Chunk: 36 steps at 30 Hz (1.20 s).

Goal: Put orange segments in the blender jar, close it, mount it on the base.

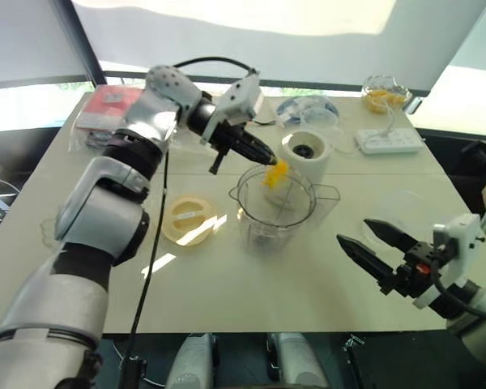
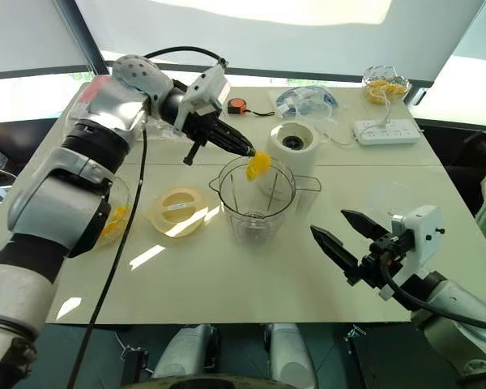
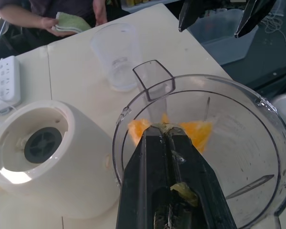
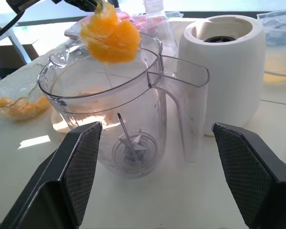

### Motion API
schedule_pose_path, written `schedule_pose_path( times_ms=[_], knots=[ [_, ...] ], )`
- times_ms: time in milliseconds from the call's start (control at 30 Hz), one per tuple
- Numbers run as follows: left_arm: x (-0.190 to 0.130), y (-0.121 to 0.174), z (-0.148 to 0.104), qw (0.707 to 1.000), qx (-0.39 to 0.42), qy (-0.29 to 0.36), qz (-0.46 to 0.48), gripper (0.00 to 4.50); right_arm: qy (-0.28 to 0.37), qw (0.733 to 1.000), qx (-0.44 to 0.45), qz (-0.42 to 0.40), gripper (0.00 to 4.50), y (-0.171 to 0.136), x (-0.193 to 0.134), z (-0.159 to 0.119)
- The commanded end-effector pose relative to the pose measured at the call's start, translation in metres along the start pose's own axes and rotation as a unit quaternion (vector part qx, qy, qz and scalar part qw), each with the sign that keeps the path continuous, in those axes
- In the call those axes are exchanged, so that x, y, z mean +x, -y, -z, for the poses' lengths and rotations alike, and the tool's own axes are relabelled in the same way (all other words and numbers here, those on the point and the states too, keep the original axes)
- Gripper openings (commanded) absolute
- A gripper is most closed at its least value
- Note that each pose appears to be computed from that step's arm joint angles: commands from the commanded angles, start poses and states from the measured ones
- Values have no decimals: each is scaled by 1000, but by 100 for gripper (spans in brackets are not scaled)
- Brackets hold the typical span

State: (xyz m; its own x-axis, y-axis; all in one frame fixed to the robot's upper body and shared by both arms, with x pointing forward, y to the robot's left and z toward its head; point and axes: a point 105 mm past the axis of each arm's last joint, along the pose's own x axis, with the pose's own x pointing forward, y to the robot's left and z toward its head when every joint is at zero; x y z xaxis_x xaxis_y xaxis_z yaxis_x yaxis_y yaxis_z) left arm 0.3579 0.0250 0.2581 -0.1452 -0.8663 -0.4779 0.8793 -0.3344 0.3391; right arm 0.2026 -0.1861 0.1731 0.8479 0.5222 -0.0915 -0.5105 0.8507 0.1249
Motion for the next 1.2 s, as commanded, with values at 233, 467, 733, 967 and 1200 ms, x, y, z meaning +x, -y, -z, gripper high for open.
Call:
schedule_pose_path(
  times_ms=[233, 467, 733, 967, 1200],
  knots=[
    [0, 2, -14, 999, 48, -14, 16, 1, 29, 999, -11, -16, 390, -10, 1, -14],
    [2, 6, -11, 999, 43, -12, 27, 138, 21, 999, -18, -21, 390, -9, 1, -15],
    [-11, -5, -32, 997, 47, 54, -21, 346, 3, 999, -34, -9, 390, -3, 1, -9],
    [-35, -3, -36, 990, 16, 110, -83, 346, -13, 999, -31, -5, 390, -3, 5, 3],
    [-48, 3, -32, 972, -87, 166, -144, 346, 2, 997, -57, 47, 390, 19, 14, 4]
  ],
)
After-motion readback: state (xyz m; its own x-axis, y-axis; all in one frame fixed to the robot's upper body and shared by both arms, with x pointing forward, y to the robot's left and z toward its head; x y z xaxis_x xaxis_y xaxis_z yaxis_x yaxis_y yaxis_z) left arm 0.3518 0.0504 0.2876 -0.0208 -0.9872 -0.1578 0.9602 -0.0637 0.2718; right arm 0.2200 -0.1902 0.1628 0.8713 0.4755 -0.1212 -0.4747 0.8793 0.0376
